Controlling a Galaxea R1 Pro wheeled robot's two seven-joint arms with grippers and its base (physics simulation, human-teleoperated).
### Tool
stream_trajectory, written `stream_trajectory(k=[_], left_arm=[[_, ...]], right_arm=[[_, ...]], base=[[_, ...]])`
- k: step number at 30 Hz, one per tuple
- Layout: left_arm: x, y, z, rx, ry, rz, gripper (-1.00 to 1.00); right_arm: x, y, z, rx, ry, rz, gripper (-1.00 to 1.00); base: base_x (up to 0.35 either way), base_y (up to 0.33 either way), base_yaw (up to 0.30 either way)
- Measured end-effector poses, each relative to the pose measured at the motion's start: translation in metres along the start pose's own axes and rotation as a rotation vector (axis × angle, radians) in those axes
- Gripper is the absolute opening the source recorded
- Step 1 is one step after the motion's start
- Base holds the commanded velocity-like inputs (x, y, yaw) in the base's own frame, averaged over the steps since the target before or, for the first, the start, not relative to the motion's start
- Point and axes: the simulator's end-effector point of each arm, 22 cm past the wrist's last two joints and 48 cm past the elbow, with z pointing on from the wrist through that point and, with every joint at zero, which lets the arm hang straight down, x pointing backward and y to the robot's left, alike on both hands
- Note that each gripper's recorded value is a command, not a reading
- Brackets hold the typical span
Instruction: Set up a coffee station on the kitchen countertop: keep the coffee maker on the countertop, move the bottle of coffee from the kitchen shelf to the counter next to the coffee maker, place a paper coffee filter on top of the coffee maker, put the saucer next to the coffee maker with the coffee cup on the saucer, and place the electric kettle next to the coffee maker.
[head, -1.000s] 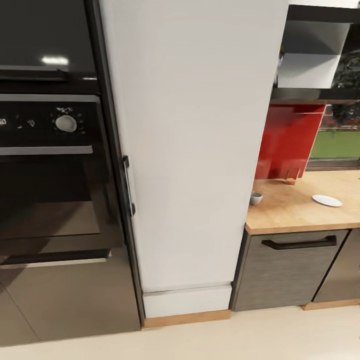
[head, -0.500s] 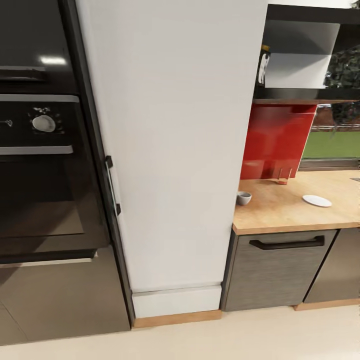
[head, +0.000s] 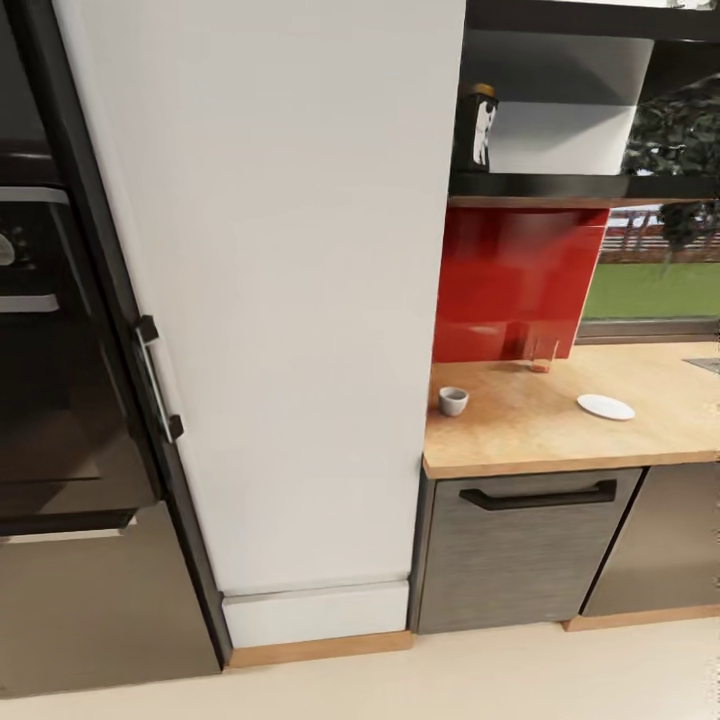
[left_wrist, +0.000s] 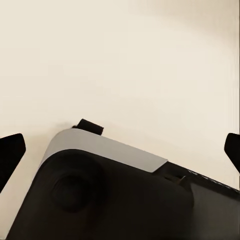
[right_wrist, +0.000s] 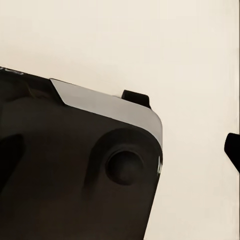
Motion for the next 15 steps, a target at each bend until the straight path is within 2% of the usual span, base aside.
stream_trajectory(k=[6, 12, 15], left_arm=[[0.0002, -0.0004, -0.0001, 0.0, 0.0, -0.002, 1.0], [0.0002, -0.0003, 0.0, 0.0, 0.0, -0.002, 1.0], [0.0002, -0.0003, 0.0, 0.0, 0.0, -0.002, 1.0]], right_arm=[[0.0002, -0.0045, -0.0001, 0.002, -0.004, -0.01, 1.0], [0.0004, -0.001, 0.0, -0.003, 0.0, 0.008, 1.0], [0.0, 0.0006, 0.0001, -0.006, 0.0, 0.014, 1.0]], base=[[0.097, -0.331, 0.0], [0.073, -0.331, 0.0], [0.009, -0.331, 0.199]])
